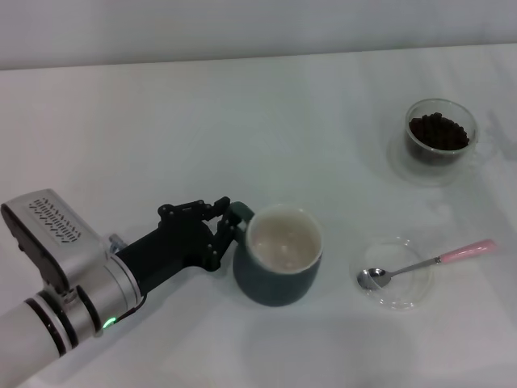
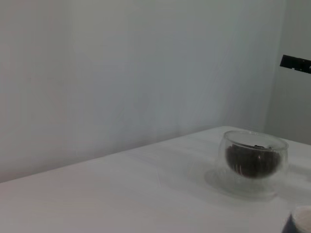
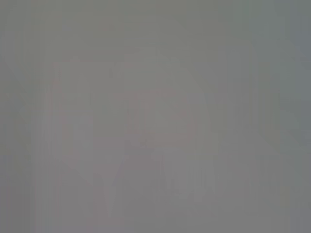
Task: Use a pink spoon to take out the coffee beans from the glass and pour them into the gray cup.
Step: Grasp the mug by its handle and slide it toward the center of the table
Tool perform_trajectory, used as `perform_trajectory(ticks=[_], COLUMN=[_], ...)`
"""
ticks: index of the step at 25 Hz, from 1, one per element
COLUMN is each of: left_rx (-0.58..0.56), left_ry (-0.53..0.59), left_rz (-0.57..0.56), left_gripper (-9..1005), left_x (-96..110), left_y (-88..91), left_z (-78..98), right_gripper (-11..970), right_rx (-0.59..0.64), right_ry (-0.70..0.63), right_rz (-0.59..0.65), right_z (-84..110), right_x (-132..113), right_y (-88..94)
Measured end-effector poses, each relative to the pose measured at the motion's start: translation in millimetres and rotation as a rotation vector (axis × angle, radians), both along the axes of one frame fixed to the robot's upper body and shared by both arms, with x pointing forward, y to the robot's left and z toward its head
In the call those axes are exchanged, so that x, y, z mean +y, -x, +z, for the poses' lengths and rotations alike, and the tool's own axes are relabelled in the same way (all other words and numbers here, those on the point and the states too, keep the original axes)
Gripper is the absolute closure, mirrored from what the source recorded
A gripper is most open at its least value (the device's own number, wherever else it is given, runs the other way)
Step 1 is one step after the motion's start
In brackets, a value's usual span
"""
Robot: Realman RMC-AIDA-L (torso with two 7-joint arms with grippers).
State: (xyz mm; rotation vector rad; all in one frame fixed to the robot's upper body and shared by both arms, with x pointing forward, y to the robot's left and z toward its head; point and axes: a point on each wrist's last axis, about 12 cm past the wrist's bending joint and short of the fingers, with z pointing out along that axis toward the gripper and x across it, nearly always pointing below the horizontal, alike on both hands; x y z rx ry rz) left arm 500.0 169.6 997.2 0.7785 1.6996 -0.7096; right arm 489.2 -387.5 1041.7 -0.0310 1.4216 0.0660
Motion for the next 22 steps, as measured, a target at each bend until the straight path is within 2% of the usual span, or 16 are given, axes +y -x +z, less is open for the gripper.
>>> perform_trajectory(ticks=[16,22], left_rx=[0.009,-0.004], left_ry=[0.007,0.007], left_rz=[0.022,0.039], left_gripper=[551,554], left_x=[5.4,14.1], left_y=[7.1,22.2], left_z=[-3.9,-10.1], right_gripper=[89,90], right_rx=[0.013,0.015], right_ry=[0.003,0.001], right_rz=[-0.007,-0.006], right_z=[-2.2,-2.6], right_x=[-0.5,-0.2], right_y=[1.2,1.4])
